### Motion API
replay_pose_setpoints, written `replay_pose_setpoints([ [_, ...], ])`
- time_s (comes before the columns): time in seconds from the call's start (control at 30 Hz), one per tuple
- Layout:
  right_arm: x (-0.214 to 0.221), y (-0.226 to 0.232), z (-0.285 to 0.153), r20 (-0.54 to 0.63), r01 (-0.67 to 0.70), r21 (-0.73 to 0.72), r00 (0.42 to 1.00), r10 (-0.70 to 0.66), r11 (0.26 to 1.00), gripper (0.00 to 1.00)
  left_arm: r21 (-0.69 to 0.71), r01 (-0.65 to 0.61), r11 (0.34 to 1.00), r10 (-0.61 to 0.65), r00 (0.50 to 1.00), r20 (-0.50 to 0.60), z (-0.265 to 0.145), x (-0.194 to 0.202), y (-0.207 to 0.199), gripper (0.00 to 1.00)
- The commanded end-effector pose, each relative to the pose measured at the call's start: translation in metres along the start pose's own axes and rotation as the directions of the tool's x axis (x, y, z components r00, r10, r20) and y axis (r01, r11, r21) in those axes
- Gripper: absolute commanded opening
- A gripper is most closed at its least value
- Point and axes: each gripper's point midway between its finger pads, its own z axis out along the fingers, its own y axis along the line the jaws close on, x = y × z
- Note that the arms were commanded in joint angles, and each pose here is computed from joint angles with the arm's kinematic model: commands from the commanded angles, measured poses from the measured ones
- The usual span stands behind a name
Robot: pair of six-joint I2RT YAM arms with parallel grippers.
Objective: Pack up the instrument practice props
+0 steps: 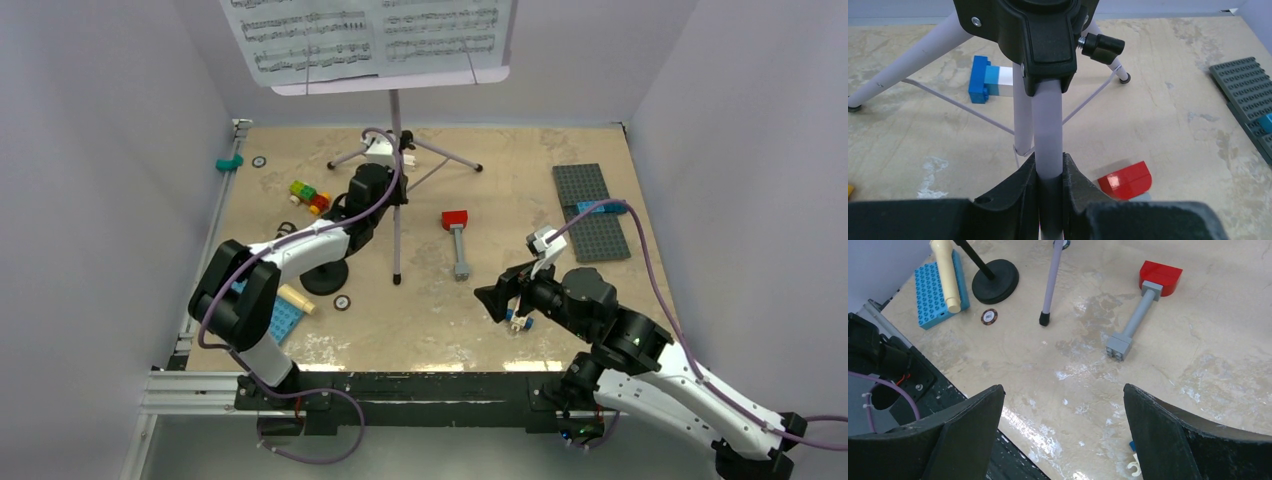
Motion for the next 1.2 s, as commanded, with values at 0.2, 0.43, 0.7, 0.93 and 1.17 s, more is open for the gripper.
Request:
replay_pose_setpoints([
  [0.2, -0.001, -0.009, -0.003, 0.018, -0.003, 0.045, 1.0, 0.002, 0.999, 0.93, 0.252, 0.006, 0.968, -0.014, 1.0, 0.027, -0.056, 0.002, -0.089, 0.0],
  [0.43, 0.005, -0.009, -0.007, 0.01, -0.025, 0.039, 1.0, 0.025, 0.999, 0.93, 0.252, 0.042, 0.967, -0.036, 0.999, -0.03, -0.083, 0.023, -0.097, 0.0],
  [0.7, 0.013, -0.011, -0.009, 0.012, -0.05, 0.033, 0.999, 0.05, 0.998, 0.93, 0.257, 0.042, 0.966, -0.022, 0.997, -0.08, -0.117, 0.042, -0.098, 0.0],
  [0.93, 0.014, -0.012, -0.012, 0.02, -0.058, 0.031, 0.998, 0.058, 0.998, 0.93, 0.253, 0.065, 0.965, -0.036, 0.992, -0.117, -0.126, 0.059, -0.092, 0.0],
  [1.17, -0.001, -0.011, -0.021, 0.07, -0.063, 0.025, 0.996, 0.061, 0.998, 0.93, 0.297, 0.075, 0.952, -0.051, 0.995, -0.088, -0.137, 0.047, -0.097, 0.06],
])
